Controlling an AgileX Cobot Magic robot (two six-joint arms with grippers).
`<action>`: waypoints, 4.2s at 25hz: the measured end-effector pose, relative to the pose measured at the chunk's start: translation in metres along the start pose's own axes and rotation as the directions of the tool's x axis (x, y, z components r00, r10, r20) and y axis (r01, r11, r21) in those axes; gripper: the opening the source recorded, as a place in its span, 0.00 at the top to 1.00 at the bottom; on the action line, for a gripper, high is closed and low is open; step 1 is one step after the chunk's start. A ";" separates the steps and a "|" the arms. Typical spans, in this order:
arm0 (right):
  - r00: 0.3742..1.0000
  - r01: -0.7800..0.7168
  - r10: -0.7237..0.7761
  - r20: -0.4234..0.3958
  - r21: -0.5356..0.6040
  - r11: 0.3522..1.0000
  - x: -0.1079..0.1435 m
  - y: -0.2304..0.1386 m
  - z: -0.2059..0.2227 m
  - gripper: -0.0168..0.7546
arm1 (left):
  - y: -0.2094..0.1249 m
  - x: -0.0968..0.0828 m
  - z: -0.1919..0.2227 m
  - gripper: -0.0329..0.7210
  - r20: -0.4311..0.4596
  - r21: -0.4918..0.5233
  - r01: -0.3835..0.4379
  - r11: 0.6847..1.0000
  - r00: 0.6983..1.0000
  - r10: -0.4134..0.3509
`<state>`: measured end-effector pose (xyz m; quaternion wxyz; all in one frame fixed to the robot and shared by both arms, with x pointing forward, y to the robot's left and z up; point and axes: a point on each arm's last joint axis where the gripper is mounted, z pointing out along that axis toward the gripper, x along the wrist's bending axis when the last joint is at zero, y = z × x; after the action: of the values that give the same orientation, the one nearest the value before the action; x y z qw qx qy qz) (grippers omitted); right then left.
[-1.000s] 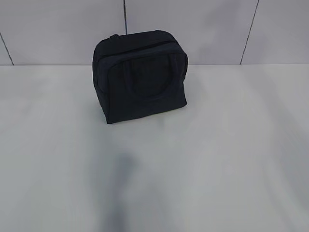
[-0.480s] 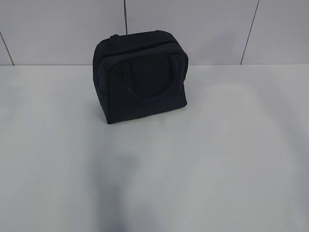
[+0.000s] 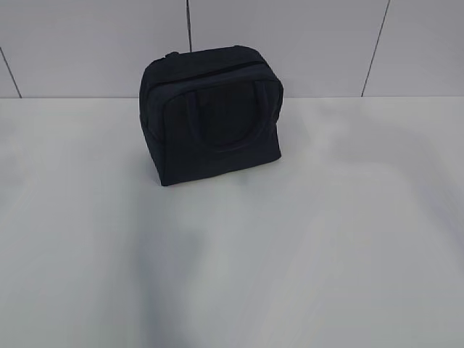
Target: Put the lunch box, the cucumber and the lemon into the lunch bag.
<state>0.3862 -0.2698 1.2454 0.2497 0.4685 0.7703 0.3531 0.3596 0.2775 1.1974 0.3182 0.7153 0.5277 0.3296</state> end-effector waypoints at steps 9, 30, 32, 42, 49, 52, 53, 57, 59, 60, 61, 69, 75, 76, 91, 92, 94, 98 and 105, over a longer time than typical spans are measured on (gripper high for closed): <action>0.987 -0.151 0.147 0.068 0.065 0.986 0.005 -0.037 -0.001 0.41 | -0.055 -0.009 -0.005 0.41 0.060 -0.090 0.064 0.994 0.997 -0.058; 0.984 -0.178 0.178 0.004 0.023 0.984 0.052 -0.158 0.003 0.41 | -0.094 -0.020 -0.005 0.41 0.153 -0.032 0.127 0.991 0.981 -0.120; 0.984 -0.177 0.177 0.006 0.017 0.984 0.055 -0.169 0.004 0.41 | -0.104 -0.023 0.000 0.41 0.170 -0.004 0.136 0.991 0.976 -0.133; 0.986 -0.165 0.165 0.017 -0.013 0.986 0.067 -0.209 0.009 0.41 | -0.151 -0.024 -0.023 0.41 0.185 -0.131 0.146 0.980 0.975 -0.121; 0.990 -0.136 0.136 0.025 -0.007 0.991 0.069 -0.220 0.011 0.41 | -0.179 -0.022 -0.032 0.41 0.160 -0.209 0.138 0.968 0.981 -0.106; 0.994 -0.100 0.102 0.036 -0.041 0.994 0.072 -0.223 0.006 0.41 | -0.181 -0.022 -0.031 0.41 0.152 -0.194 0.133 0.972 0.983 -0.104; 0.995 -0.094 0.096 0.039 -0.054 0.994 0.072 -0.225 0.005 0.41 | -0.182 -0.022 -0.029 0.41 0.150 -0.182 0.130 0.975 0.983 -0.103; 0.996 -0.077 0.081 0.047 -0.087 0.993 0.077 -0.237 0.004 0.41 | -0.187 -0.022 -0.026 0.42 0.142 -0.142 0.121 0.982 0.985 -0.101; 0.996 -0.070 0.075 0.050 -0.100 0.993 0.079 -0.243 0.005 0.41 | -0.187 -0.022 -0.026 0.42 0.142 -0.140 0.121 0.983 0.985 -0.101; 0.996 -0.067 0.073 0.051 -0.112 0.991 0.080 -0.245 0.005 0.41 | -0.187 -0.022 -0.025 0.42 0.142 -0.138 0.121 0.983 0.985 -0.101; 0.996 -0.068 0.075 0.049 -0.118 0.991 0.080 -0.246 0.006 0.41 | -0.187 -0.022 -0.025 0.42 0.142 -0.138 0.121 0.983 0.985 -0.101; 0.996 -0.069 0.077 0.054 -0.131 0.989 0.079 -0.246 0.008 0.41 | -0.189 -0.023 -0.024 0.45 0.140 -0.126 0.113 0.986 0.985 -0.095; 0.995 -0.070 0.078 0.056 -0.134 0.989 0.079 -0.246 0.008 0.41 | -0.189 -0.023 -0.024 0.48 0.140 -0.124 0.110 0.986 0.986 -0.093; 0.995 -0.069 0.078 0.056 -0.136 0.988 0.079 -0.245 0.008 0.41 | -0.189 -0.023 -0.024 0.48 0.140 -0.124 0.109 0.986 0.986 -0.091; 0.995 -0.069 0.078 0.056 -0.136 0.988 0.079 -0.245 0.008 0.33 | -0.189 -0.023 -0.024 0.47 0.147 -0.124 0.112 0.986 0.985 -0.093; 0.995 -0.069 0.078 0.056 -0.136 0.988 0.079 -0.245 0.008 0.33 | -0.189 -0.023 -0.024 0.48 0.147 -0.124 0.112 0.986 0.985 -0.093; 0.995 -0.069 0.078 0.056 -0.136 0.988 0.079 -0.245 0.008 0.33 | -0.189 -0.023 -0.024 0.48 0.148 -0.124 0.113 0.986 0.984 -0.094; 0.995 -0.069 0.078 0.056 -0.136 0.988 0.079 -0.245 0.008 0.33 | -0.189 -0.023 -0.024 0.49 0.148 -0.123 0.112 0.986 0.984 -0.094; 0.995 -0.069 0.078 0.056 -0.136 0.988 0.079 -0.245 0.008 0.33 | -0.189 -0.023 -0.024 0.49 0.148 -0.123 0.112 0.986 0.984 -0.094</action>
<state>0.2239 -0.2731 1.0451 0.2911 0.4894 0.7190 0.3985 0.2319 0.3029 1.0563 0.4177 0.6863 0.5174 0.2947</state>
